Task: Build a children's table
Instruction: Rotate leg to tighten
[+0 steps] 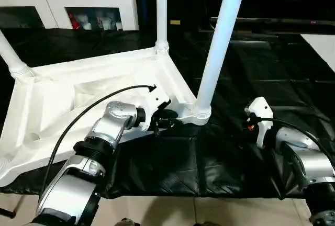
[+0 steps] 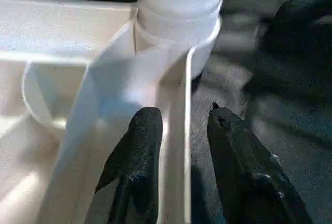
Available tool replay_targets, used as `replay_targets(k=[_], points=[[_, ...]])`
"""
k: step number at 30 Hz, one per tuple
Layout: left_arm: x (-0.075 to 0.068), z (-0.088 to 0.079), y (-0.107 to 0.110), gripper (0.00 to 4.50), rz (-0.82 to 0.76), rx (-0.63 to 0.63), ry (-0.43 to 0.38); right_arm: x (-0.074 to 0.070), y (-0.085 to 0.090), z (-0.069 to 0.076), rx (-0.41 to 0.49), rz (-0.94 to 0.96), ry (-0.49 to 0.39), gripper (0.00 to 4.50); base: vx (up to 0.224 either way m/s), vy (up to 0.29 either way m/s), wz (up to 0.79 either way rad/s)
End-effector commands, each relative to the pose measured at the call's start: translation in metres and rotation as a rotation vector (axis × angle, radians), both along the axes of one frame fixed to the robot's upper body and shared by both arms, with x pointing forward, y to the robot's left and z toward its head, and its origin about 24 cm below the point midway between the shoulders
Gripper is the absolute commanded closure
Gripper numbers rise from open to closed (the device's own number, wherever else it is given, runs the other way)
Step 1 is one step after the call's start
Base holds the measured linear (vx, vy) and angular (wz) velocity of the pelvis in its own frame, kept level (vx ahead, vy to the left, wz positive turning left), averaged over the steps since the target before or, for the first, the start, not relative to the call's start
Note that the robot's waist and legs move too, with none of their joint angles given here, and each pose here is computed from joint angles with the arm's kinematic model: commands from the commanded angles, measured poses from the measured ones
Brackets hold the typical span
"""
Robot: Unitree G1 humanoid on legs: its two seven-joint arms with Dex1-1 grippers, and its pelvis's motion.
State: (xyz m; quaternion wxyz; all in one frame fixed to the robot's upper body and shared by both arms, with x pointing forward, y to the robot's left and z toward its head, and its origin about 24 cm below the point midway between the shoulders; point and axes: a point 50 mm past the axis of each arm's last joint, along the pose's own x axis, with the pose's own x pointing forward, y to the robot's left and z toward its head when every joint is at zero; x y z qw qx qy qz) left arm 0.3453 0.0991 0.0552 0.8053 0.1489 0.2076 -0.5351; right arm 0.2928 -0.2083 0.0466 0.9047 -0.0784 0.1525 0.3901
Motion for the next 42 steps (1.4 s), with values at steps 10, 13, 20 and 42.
replay_targets(k=[10,13,20,42], points=[[0.007,0.002,0.017,3.28,0.037,0.085,0.021,0.002,0.01,0.002,-0.014,0.025,-0.035,0.0,0.0,0.0,0.0],[0.005,0.001,0.019,3.57,0.012,0.085,0.045,0.003,0.012,0.002,-0.015,0.031,-0.038,0.0,0.0,0.0,0.0],[0.003,0.003,0.024,4.04,-0.006,0.031,0.066,0.007,0.019,0.005,0.004,0.069,-0.05,0.0,0.0,0.0,0.0],[-0.025,-0.003,0.046,4.47,-0.286,0.027,0.079,0.026,0.059,0.008,-0.052,0.343,-0.047,0.0,0.0,0.0,0.0]])
